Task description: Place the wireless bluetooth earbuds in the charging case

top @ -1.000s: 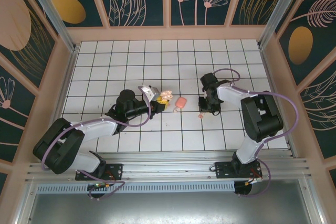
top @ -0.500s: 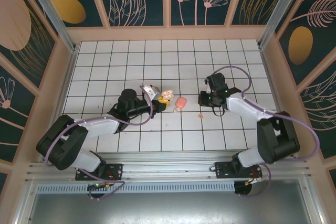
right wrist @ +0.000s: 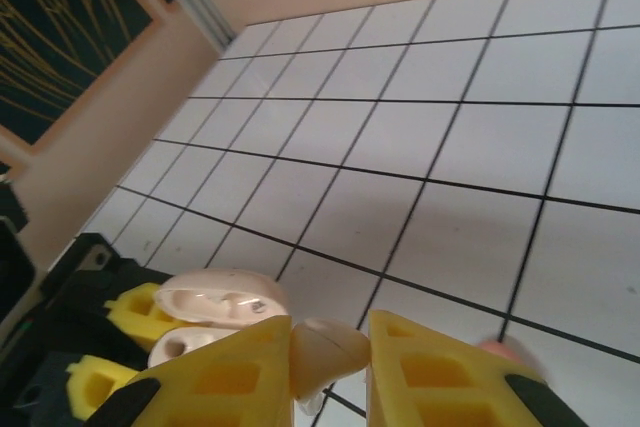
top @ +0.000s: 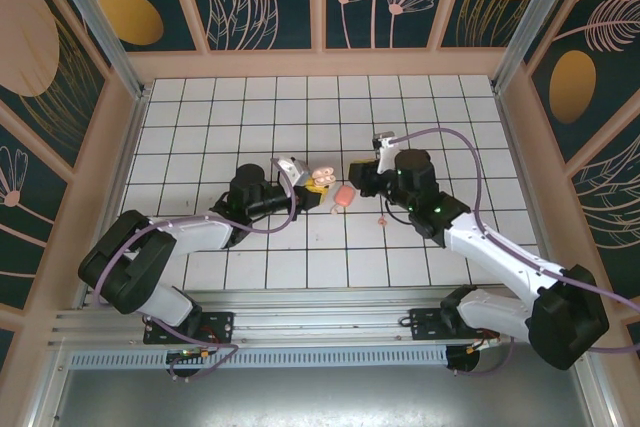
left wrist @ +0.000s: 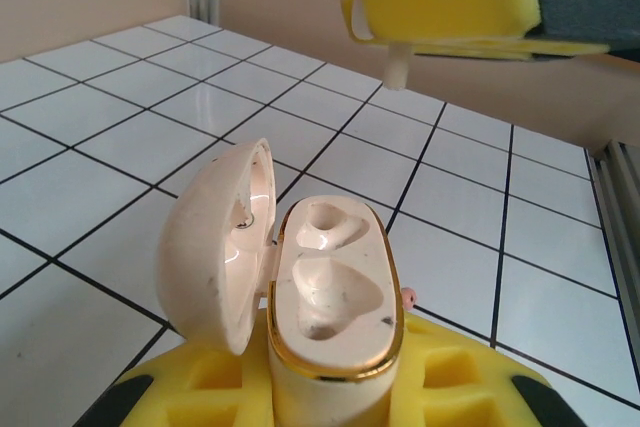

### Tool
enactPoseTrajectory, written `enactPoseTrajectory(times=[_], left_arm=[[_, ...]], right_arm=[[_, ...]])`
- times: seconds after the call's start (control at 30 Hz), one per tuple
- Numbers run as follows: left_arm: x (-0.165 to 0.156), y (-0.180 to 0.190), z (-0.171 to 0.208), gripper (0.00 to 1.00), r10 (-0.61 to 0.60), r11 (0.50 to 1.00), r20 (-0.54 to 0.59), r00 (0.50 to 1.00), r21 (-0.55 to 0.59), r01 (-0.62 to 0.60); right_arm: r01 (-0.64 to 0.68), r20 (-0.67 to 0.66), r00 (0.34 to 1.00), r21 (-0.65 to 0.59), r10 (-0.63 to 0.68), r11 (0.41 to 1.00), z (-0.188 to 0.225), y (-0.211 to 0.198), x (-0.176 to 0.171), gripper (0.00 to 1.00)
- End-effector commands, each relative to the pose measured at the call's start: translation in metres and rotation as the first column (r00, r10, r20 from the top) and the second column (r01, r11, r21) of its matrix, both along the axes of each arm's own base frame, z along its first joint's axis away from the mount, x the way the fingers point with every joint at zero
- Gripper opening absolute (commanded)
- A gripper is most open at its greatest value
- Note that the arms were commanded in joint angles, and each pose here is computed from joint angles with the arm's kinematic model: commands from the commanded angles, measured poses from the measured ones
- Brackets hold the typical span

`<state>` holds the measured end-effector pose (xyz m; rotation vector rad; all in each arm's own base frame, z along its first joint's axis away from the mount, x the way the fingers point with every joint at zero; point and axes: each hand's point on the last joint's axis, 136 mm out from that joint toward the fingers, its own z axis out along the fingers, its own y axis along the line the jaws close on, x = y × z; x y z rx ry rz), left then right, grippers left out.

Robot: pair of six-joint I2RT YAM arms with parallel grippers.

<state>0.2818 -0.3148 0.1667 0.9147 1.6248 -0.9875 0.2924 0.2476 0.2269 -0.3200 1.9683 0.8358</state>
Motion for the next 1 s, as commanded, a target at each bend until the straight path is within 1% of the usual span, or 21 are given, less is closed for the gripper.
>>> enactPoseTrajectory(times=[0.0,0.43,0.8,0.97], left_arm=[[0.0,-0.01,0.022,0.16,-0.041,0.998,0.054,0.998,-0.052,0.043],[-0.005,-0.012,0.033,0.16,-0.073,0.994,0.08,0.994,-0.077,0.079],[-0.006,-0.012,0.039,0.17,-0.07,0.993,0.093,0.993,-0.088,0.079],[-0.007,-0.011,0.042,0.17,-0.07,0.992,0.1,0.992,-0.094,0.08]], right_arm=[[-0.054,0.071,0.996,0.08,0.048,0.995,0.02,0.015,-0.008,0.21],[-0.071,0.056,0.996,0.059,0.067,0.996,0.01,0.026,-0.002,0.21],[-0.128,0.053,0.991,0.057,0.125,0.99,0.007,0.035,-0.011,0.21],[-0.111,0.04,0.993,0.035,0.109,0.993,0.001,0.032,-0.01,0.21]])
